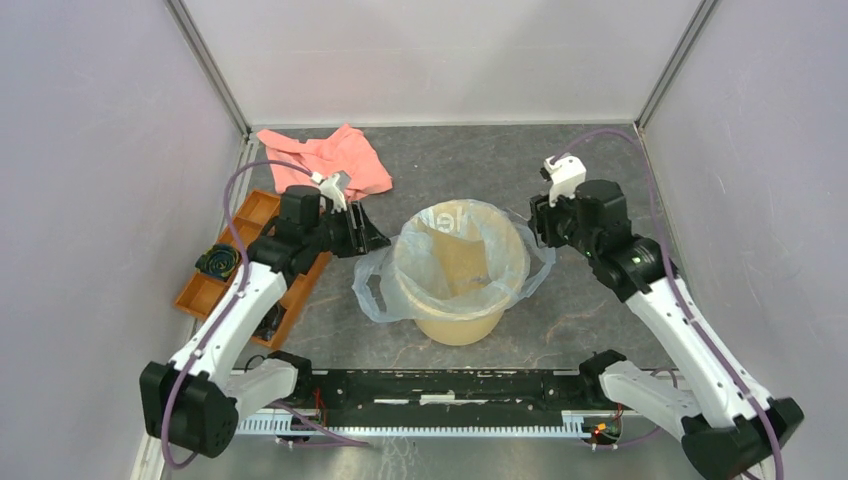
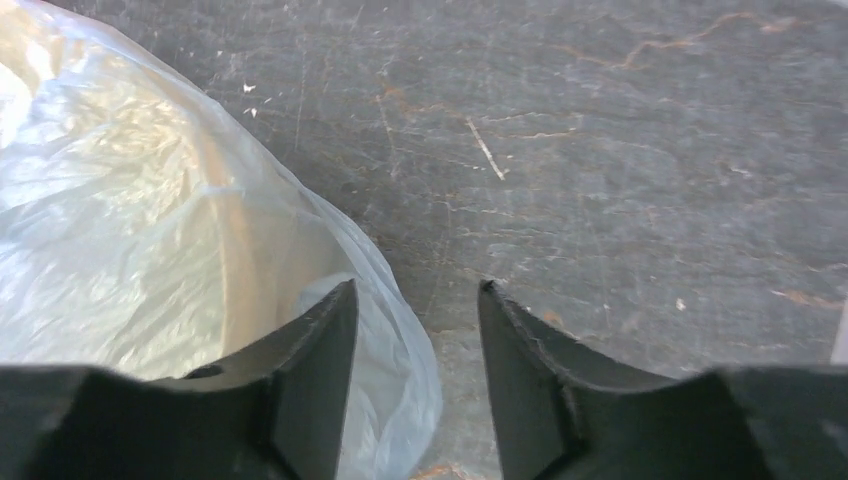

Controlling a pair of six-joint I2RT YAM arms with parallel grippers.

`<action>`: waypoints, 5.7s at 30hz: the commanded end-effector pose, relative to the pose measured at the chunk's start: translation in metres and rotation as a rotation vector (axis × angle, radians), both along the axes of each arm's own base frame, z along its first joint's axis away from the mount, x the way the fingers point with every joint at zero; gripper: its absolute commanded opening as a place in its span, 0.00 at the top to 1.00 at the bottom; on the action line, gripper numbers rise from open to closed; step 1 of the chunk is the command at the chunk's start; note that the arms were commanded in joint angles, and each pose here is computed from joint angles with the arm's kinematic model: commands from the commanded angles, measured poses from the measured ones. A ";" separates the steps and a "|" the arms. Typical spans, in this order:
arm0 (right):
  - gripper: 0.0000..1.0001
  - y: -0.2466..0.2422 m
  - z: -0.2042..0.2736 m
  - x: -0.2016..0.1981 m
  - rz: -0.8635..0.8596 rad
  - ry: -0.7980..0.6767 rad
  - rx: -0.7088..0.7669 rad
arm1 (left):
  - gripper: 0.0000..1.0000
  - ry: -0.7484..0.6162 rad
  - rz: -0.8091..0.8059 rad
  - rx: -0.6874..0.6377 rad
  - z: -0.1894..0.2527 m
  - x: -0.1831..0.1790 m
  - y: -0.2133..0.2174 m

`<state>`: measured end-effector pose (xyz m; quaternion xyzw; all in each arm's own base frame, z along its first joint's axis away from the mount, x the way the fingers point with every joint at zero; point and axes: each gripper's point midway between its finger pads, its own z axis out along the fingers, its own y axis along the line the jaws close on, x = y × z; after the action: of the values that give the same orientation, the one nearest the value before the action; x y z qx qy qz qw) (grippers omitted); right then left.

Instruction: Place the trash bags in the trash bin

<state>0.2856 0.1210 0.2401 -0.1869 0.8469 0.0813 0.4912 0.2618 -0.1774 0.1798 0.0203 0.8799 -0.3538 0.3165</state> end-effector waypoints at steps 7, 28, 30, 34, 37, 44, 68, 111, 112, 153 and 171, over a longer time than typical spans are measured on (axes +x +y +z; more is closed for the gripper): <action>0.19 -0.032 0.022 -0.041 -0.062 -0.057 -0.006 | 0.21 -0.079 0.104 0.108 0.033 -0.033 0.038; 0.40 0.007 -0.067 -0.055 0.064 0.106 0.138 | 0.44 0.127 0.037 -0.173 -0.023 -0.081 0.003; 0.47 0.010 -0.073 -0.057 0.072 0.116 0.154 | 0.54 0.144 0.053 -0.170 -0.029 -0.079 0.001; 0.53 0.014 -0.089 -0.060 0.071 0.138 0.188 | 0.63 0.171 0.073 -0.158 -0.049 -0.077 -0.012; 0.56 0.015 -0.107 -0.063 0.057 0.154 0.212 | 0.69 0.198 0.070 -0.081 -0.076 -0.082 -0.032; 0.60 0.016 -0.155 -0.070 0.026 0.223 0.245 | 0.76 0.246 0.149 -0.004 -0.127 -0.088 -0.028; 0.34 -0.020 -0.150 -0.067 -0.187 0.247 0.147 | 0.72 0.272 0.225 0.010 -0.146 -0.102 -0.008; 0.59 0.098 0.019 0.003 0.205 0.033 0.215 | 0.39 0.156 0.151 -0.009 -0.106 -0.097 -0.012; 0.61 0.081 0.009 0.015 0.089 0.017 0.141 | 0.39 0.151 0.158 -0.020 -0.106 -0.096 -0.012; 0.43 0.127 0.015 -0.004 0.051 -0.074 -0.026 | 0.43 0.114 0.198 -0.027 -0.102 -0.088 -0.009; 0.43 0.120 0.015 0.007 0.059 -0.078 -0.030 | 0.43 0.097 0.218 -0.029 -0.098 -0.086 -0.006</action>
<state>0.3122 0.2235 0.2187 -0.2020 0.8443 0.0096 0.4962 0.1701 -0.1839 0.0736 -0.1037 0.8921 -0.3314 0.2892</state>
